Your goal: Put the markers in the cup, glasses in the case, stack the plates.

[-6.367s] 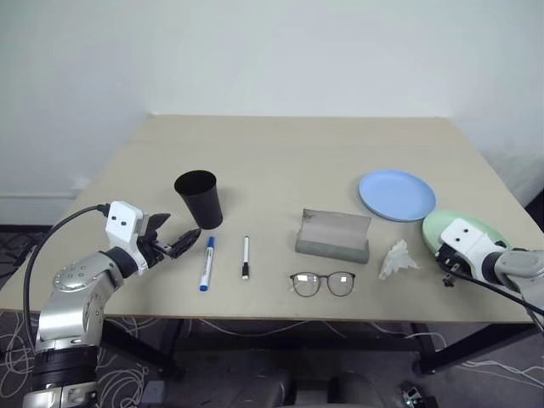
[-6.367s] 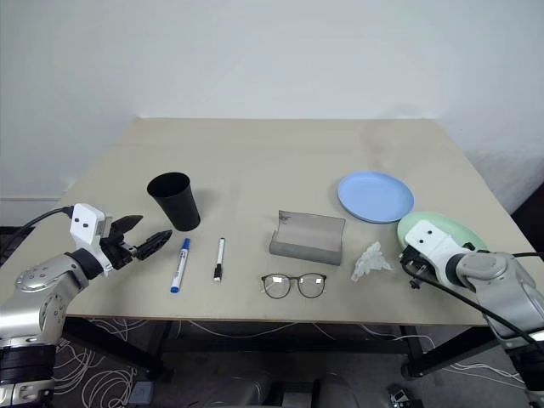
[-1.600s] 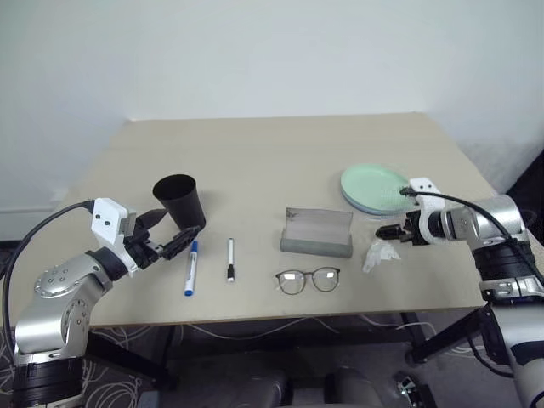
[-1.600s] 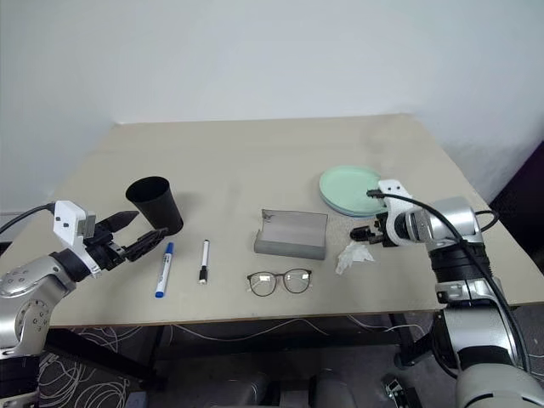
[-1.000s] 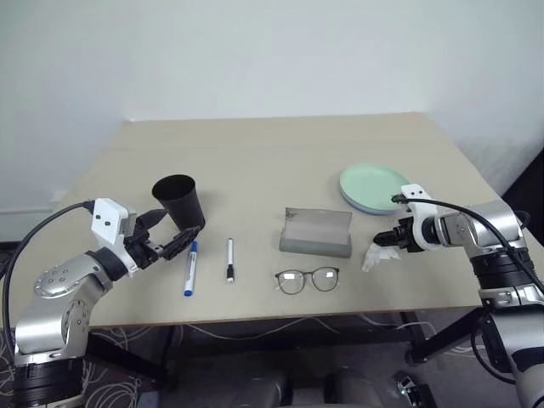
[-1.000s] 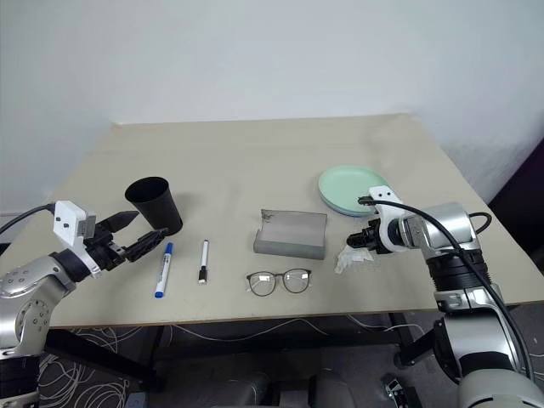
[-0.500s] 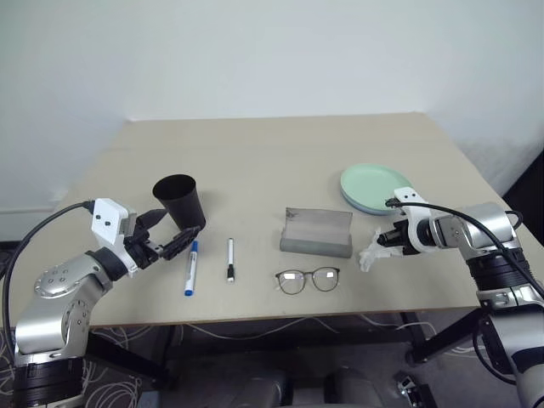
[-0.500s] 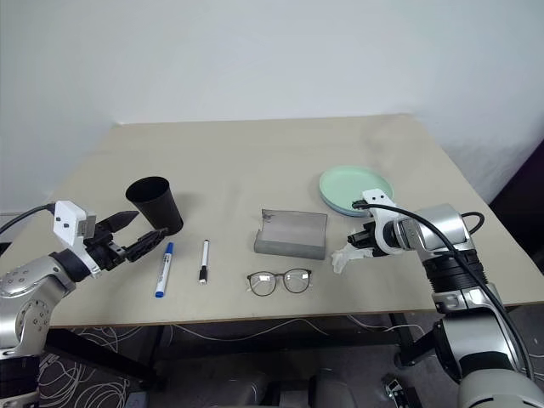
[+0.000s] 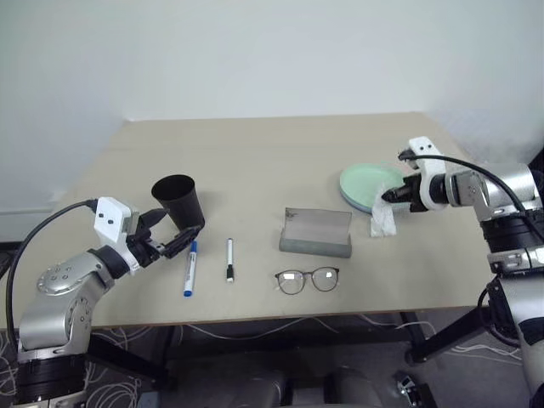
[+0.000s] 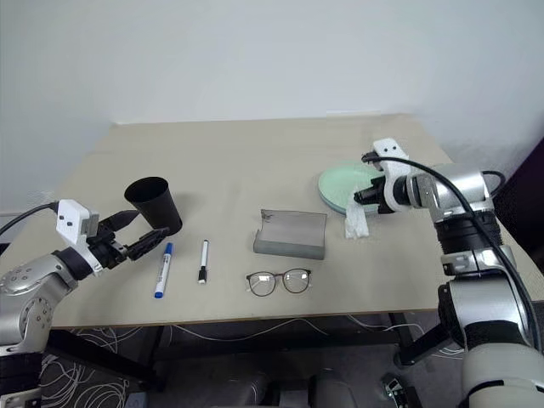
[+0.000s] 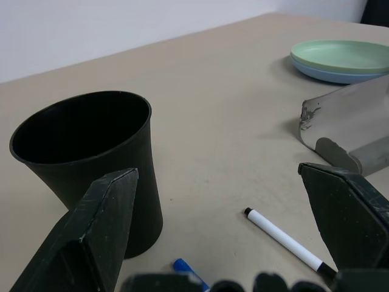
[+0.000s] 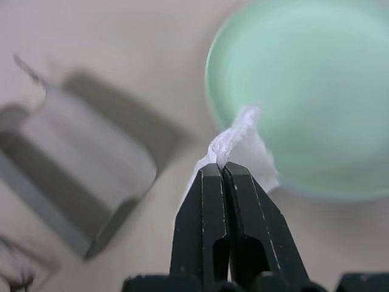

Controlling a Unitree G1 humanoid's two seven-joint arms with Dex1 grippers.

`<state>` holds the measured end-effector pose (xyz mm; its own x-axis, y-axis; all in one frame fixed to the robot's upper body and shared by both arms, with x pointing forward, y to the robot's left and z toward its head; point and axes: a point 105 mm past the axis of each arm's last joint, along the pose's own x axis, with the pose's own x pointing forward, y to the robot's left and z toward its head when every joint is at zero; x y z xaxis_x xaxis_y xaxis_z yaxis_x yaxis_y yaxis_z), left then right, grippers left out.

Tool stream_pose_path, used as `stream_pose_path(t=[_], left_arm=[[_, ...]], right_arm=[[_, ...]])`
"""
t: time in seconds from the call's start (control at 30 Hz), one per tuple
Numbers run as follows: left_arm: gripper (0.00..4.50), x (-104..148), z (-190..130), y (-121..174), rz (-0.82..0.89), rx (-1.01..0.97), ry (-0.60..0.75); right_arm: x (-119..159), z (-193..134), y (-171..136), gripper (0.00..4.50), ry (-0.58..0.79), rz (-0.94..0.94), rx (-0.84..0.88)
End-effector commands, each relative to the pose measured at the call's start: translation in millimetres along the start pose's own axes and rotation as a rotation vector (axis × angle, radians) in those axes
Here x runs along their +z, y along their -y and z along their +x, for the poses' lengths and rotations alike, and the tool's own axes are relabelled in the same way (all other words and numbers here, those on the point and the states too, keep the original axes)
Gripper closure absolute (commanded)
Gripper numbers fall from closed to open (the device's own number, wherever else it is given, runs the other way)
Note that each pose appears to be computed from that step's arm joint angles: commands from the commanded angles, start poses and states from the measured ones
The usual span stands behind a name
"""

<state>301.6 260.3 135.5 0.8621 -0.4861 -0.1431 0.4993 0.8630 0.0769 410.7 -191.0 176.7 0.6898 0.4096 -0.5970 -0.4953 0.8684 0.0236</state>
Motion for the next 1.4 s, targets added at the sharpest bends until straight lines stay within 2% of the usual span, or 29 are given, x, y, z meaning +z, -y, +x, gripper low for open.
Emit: stream_pose_path(t=[0.03,0.13,0.23,0.37,0.6,0.9,0.93,0.97,1.03,1.2,1.33,1.4], left_arm=[[0.0,12.1,0.7,-2.6,0.038,0.007,0.035],[0.0,12.9,0.7,-2.7,0.04,0.009,0.038],[0.0,13.4,0.3,-2.7,0.041,0.01,0.039],[0.0,14.3,-1.3,-3.0,0.043,0.013,0.04],[0.0,16.2,-1.1,-3.7,0.046,0.016,0.044],[0.0,17.4,-1.8,-4.1,0.048,0.023,0.048],[0.0,17.3,-1.9,-4.2,0.047,0.024,0.048],[0.0,17.2,-2.0,-4.2,0.047,0.026,0.048],[0.0,17.1,-2.1,-4.3,0.047,0.028,0.049],[0.0,16.8,-1.8,-4.0,0.046,0.028,0.049],[0.0,17.1,-0.8,-3.8,0.048,0.024,0.048],[0.0,16.9,0.2,-2.0,0.052,0.013,0.044]], right_arm=[[39.5,-10.5,11.0,4.47,0.15,-0.048,-0.064],[62.6,-8.1,20.3,4.47,0.268,-0.045,-0.133],[70.6,-2.8,25.5,4.47,0.326,-0.031,-0.169],[63.3,11.8,35.6,4.47,0.325,-0.087,-0.277],[38.7,49.4,20.2,4.47,0.323,-0.139,-0.253],[27.3,59.8,19.9,4.47,0.325,-0.168,-0.286],[27.3,59.8,19.9,4.07,0.326,-0.175,-0.287],[27.7,59.6,20.1,3.92,0.329,-0.181,-0.29],[28.8,58.6,20.9,3.28,0.334,-0.186,-0.294],[31.3,54.9,24.1,1.5,0.338,-0.199,-0.304],[46.6,45.1,23.5,0.09,0.37,-0.24,-0.288],[51.9,42.7,13.4,0.04,0.375,-0.27,-0.191]])
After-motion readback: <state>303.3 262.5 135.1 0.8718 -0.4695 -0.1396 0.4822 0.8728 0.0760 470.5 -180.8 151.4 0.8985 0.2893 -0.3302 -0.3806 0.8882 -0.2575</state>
